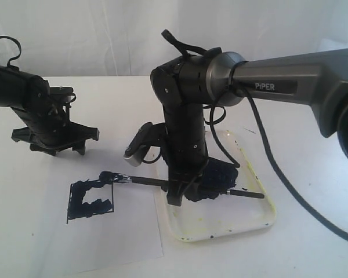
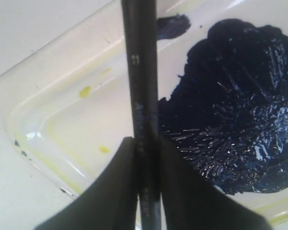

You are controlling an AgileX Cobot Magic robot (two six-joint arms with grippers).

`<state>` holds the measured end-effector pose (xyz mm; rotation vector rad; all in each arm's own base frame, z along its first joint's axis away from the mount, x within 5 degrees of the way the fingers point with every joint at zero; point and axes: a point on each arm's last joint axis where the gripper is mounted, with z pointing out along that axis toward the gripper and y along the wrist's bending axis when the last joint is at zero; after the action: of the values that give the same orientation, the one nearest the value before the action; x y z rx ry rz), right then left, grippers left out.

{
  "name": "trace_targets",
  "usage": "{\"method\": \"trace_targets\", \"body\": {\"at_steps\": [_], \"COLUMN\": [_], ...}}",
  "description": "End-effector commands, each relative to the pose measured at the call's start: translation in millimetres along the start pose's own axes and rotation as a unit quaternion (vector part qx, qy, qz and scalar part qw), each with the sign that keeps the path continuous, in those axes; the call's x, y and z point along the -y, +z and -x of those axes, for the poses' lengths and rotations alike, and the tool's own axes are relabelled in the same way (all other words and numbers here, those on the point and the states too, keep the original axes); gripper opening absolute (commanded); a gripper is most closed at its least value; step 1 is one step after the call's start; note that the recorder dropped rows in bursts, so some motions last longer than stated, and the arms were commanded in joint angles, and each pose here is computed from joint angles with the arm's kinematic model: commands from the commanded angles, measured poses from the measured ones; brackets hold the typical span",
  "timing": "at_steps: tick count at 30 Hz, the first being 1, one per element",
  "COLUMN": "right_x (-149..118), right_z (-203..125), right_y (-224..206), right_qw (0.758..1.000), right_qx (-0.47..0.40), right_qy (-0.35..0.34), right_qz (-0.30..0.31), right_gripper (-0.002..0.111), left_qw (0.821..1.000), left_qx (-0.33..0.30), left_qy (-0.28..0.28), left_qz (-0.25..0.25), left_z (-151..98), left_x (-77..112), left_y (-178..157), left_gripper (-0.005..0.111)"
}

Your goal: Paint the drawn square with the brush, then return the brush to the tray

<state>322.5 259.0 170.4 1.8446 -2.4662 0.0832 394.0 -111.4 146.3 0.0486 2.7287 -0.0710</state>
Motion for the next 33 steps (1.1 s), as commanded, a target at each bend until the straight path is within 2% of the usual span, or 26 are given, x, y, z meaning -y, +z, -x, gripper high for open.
{"method": "trace_targets", "body": {"at_steps": [1,11,19,28,33], "right_x": [-3,-8,-8,-5,-5], "right_z": [-2,-8,-8,-8,-8], "right_y": [2,13,13,13,13], "right_qw": [1.000,0.999,0.999,1.000,1.000], "right_qx": [0.000,-0.019,-0.021,-0.022,-0.020], "right_qy": [-0.010,-0.021,0.003,0.010,-0.013], "right_qz": [0.014,0.027,0.026,0.008,0.009], "right_gripper": [0.000,0.000,0.000,0.000,0.000], "left_qw": [0.999,0.999,0.999,0.999,0.999], "left_qx": [-0.034,-0.034,-0.034,-0.034,-0.034], "left_qy": [0.003,0.003,0.003,0.003,0.003], "left_qz": [0.012,0.012,0.012,0.012,0.012], "left_z": [-9,-9,-9,-9,-9], "left_x": [-1.5,-1.6,-1.6,-1.6,-1.6], "left_y": [6,6,6,6,6], "left_gripper": [0.068,0.068,0.068,0.068,0.068]}}
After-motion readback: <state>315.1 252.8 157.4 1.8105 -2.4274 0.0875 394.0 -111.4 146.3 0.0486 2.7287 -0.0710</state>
